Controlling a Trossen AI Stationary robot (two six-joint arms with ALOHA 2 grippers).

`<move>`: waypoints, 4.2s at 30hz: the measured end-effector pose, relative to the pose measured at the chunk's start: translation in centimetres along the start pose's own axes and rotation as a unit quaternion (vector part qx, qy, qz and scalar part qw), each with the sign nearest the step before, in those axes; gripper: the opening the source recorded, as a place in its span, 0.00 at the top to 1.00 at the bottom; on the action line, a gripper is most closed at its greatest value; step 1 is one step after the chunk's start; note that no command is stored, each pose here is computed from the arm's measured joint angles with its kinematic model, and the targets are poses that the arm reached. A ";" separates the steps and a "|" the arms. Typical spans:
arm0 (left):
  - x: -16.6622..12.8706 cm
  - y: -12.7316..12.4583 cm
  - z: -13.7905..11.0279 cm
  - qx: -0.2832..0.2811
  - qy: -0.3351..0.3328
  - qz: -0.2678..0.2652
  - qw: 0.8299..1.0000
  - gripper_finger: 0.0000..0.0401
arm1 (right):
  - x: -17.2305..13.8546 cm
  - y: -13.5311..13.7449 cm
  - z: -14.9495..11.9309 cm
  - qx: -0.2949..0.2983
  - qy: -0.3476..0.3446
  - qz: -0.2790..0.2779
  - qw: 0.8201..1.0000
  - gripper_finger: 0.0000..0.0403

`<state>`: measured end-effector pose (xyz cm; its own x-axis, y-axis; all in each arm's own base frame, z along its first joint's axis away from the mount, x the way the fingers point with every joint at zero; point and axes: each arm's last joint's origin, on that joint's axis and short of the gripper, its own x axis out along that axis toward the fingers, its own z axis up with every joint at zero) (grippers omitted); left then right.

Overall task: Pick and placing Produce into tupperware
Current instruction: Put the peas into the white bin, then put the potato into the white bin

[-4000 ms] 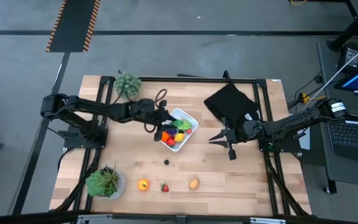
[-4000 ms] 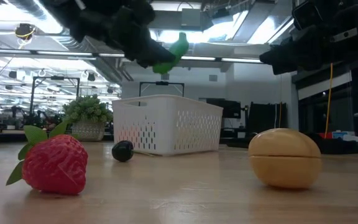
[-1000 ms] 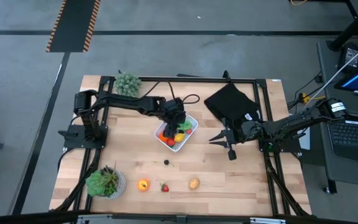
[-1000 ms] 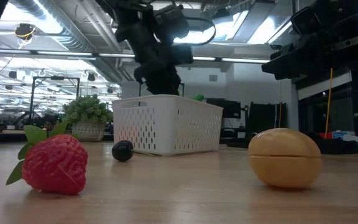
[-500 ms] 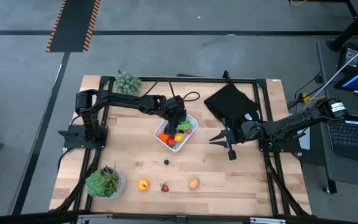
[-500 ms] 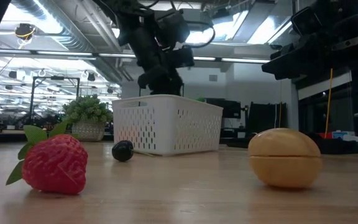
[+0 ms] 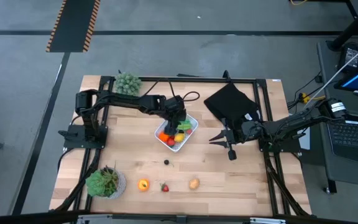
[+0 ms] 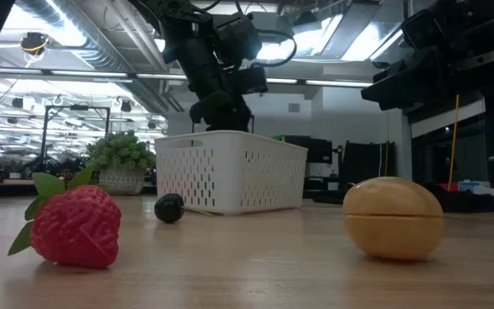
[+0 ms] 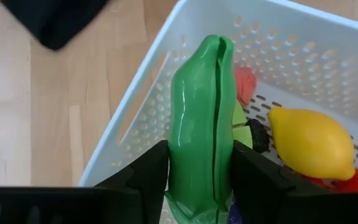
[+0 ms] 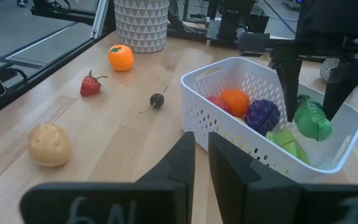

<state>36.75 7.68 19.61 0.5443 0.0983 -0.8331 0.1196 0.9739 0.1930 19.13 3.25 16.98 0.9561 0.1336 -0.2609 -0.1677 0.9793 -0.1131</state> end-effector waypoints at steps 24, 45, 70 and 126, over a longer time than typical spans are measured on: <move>-2.0 -1.4 0.9 0.004 -0.010 0.018 1.000 0.62 | 0.0 0.0 0.0 0.001 -0.001 0.000 1.000 0.88; -9.6 -14.4 -4.7 -0.026 -0.186 0.022 0.982 0.62 | 0.0 0.8 0.1 0.008 -0.003 0.039 0.999 0.88; -10.1 -20.5 -9.6 -0.027 -0.273 -0.013 0.961 0.78 | 9.1 7.9 6.6 0.039 0.142 0.151 0.977 0.88; -10.5 -21.7 -9.9 -0.022 -0.286 -0.036 0.957 0.90 | 15.5 13.0 7.1 -0.033 0.354 0.145 0.923 0.28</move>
<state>20.21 -12.42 19.09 0.9034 -0.0845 -0.4204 0.1448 0.9829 0.1138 33.50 19.13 18.24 0.4755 0.2342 -0.8480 -0.4288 0.9033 0.0090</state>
